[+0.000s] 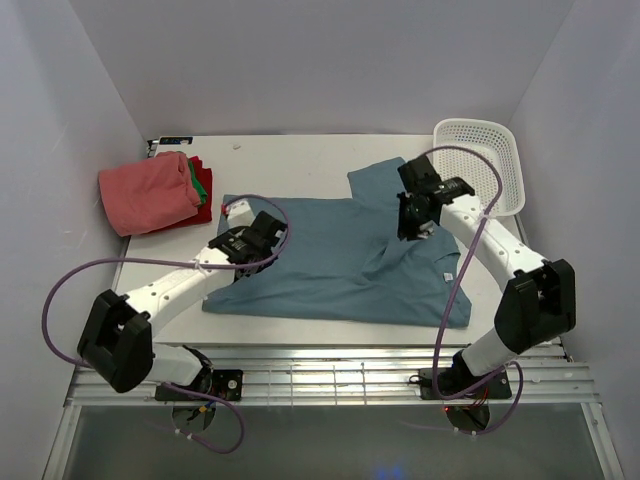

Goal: Fold and stack the t-shirts
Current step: Fold the tshirt

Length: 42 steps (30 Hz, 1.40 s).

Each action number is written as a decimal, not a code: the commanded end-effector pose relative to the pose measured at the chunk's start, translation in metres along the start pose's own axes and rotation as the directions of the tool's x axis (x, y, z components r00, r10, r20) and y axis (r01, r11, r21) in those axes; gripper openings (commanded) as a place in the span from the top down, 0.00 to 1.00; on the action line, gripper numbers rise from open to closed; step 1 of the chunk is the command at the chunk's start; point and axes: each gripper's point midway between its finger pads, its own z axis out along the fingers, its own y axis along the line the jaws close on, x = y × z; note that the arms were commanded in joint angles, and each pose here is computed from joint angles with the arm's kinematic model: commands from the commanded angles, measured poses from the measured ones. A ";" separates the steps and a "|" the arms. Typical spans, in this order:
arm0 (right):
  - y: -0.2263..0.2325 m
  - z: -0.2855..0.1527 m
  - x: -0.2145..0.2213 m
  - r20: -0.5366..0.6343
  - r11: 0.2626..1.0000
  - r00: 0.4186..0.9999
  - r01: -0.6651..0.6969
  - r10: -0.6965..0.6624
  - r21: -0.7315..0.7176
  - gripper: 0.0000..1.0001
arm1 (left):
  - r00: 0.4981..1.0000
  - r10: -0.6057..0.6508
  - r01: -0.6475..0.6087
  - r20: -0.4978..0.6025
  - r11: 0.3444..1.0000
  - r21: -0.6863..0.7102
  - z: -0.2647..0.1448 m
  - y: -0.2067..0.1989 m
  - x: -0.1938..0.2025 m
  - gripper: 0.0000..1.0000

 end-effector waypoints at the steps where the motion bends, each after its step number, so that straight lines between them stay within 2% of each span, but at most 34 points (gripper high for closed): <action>1: 0.010 -0.012 -0.047 0.062 0.998 0.997 0.053 -0.054 0.018 0.73 | 0.991 0.124 -0.131 0.044 0.940 0.314 -0.024 -0.101 -0.009 0.74; 2: 0.011 -0.010 -0.053 0.067 0.997 0.995 0.069 -0.070 0.017 0.73 | 0.976 0.210 -0.217 0.059 0.903 0.370 -0.035 -0.121 0.007 0.74; 5: 0.021 0.008 -0.072 0.071 0.996 0.994 0.088 -0.088 0.005 0.73 | 0.942 0.333 -0.304 0.041 0.795 0.524 -0.051 -0.177 0.046 0.79; 6: 0.022 0.022 -0.073 0.051 0.994 0.993 0.105 -0.105 0.007 0.73 | 0.933 0.361 -0.300 0.016 0.749 0.591 -0.060 -0.193 0.062 0.80; 9: 0.026 0.042 -0.079 0.025 0.992 0.991 0.129 -0.129 -0.009 0.73 | 0.895 0.447 -0.327 -0.007 0.666 0.670 -0.071 -0.226 0.102 0.82; 14: 0.030 0.069 -0.077 -0.020 0.986 0.987 0.159 -0.160 -0.054 0.73 | 0.845 0.535 -0.378 0.005 0.590 0.713 -0.078 -0.258 0.152 0.83; 18: 0.036 0.084 -0.071 -0.033 0.978 0.982 0.183 -0.187 -0.103 0.73 | 0.837 0.547 -0.369 -0.019 0.589 0.719 -0.072 -0.265 0.167 0.84; 27: 0.058 0.088 -0.067 -0.031 0.952 0.978 0.191 -0.204 -0.238 0.71 | 0.827 0.562 -0.387 -0.027 0.603 0.698 -0.057 -0.262 0.176 0.85; 32: 0.055 0.106 -0.042 -0.107 0.948 0.969 0.190 -0.223 -0.256 0.71 | 0.817 0.575 -0.395 -0.039 0.608 0.689 -0.051 -0.257 0.183 0.85; 42: 0.051 0.116 -0.017 -0.158 0.944 0.959 0.185 -0.234 -0.274 0.71 | 0.817 0.576 -0.408 -0.037 0.622 0.668 -0.046 -0.249 0.182 0.86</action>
